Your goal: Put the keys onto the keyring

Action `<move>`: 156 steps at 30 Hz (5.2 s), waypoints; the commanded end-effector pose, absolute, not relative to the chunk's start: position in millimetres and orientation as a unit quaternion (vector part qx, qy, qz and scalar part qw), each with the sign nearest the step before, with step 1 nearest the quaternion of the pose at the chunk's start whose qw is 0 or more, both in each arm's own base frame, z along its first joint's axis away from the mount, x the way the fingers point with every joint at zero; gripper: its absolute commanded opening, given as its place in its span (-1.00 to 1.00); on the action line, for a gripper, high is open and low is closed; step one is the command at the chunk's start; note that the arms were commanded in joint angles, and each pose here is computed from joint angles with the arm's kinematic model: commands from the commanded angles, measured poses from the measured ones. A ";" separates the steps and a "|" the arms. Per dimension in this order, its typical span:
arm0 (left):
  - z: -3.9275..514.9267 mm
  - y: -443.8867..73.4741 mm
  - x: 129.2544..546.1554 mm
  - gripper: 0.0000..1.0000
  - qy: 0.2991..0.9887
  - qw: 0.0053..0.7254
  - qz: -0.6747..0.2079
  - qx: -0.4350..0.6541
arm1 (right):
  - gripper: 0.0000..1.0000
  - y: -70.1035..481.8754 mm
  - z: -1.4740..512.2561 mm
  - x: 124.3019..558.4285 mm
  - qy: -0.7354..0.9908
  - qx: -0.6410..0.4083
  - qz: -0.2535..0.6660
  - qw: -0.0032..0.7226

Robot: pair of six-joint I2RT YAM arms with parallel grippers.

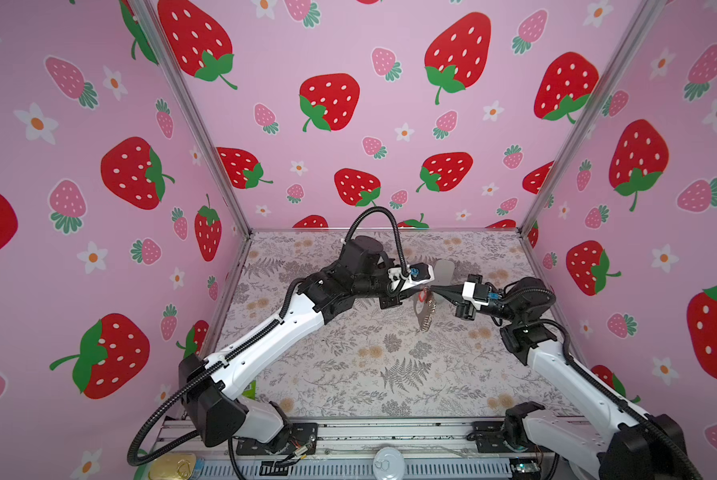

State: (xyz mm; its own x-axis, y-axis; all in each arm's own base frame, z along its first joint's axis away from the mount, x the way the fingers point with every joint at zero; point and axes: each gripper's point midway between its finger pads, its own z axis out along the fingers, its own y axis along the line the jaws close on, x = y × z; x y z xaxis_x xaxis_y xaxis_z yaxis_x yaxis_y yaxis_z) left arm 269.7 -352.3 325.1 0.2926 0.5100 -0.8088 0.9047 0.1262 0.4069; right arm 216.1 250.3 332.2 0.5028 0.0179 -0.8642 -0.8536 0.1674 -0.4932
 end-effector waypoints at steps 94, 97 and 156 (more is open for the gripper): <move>352.3 -368.7 241.1 -0.86 0.461 0.522 -0.278 0.662 | -1.00 253.7 343.8 197.2 0.316 -0.539 0.337 0.704; 351.8 -368.6 241.3 -1.00 0.461 0.524 -0.269 0.664 | -1.00 254.0 341.8 198.6 0.320 -0.539 0.338 0.702; 320.1 -368.9 261.4 -1.00 0.495 0.440 -0.058 0.747 | -0.89 257.9 323.2 212.3 0.376 -0.588 0.318 0.642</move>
State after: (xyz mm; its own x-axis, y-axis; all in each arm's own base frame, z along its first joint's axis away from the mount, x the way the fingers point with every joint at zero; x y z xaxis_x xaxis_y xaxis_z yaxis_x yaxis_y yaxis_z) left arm 262.4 -365.3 300.2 0.4651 0.7127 -0.5250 0.8179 -0.1190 0.5629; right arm 215.2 257.8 311.1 0.4774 -0.0569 -0.8769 -0.8684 0.1217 -0.4807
